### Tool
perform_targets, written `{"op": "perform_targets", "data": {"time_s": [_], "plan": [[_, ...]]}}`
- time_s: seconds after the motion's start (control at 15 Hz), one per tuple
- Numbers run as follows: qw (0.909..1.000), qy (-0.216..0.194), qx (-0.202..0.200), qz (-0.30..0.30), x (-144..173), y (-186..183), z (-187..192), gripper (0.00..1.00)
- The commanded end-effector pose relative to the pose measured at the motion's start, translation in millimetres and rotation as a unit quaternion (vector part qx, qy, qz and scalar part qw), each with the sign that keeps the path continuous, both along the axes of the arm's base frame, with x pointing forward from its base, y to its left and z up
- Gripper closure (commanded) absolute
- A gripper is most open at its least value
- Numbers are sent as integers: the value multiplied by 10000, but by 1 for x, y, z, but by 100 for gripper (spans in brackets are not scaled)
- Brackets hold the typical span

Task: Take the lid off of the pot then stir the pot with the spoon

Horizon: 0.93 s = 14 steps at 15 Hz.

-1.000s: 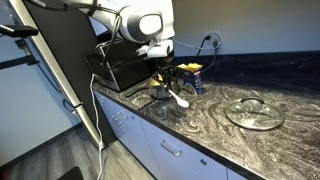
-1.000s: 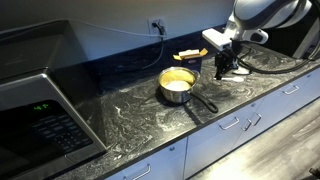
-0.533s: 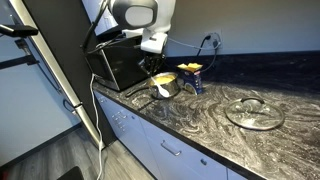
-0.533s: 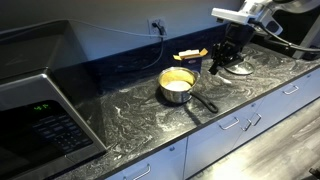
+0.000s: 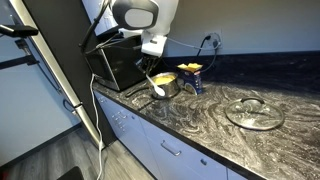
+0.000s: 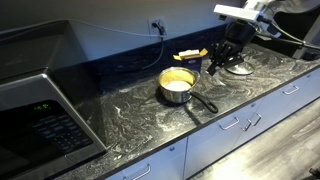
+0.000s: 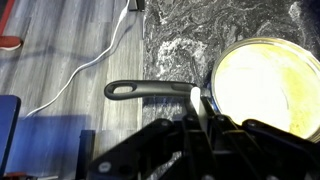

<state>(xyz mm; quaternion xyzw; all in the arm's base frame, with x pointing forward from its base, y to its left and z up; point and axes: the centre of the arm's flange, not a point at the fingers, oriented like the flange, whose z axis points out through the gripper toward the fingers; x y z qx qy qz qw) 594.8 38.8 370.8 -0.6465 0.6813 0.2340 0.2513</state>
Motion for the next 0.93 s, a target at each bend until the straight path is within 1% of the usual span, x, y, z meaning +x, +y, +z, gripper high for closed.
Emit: {"op": "perform_targets", "data": {"time_s": [0.0,0.13,0.4,0.53,0.73,0.87], "plan": [[9959,33,783,-459,8,1,4,97],[9887,49,1242,-838,14,3,9,97],[9748,-334,1798,-1281,28,13,15,97],[9685,-629,1944,-1425,41,19,13,97],[9607,-962,2025,-1639,65,29,2,97],[9578,-1069,2047,-1712,82,37,-11,97]]}}
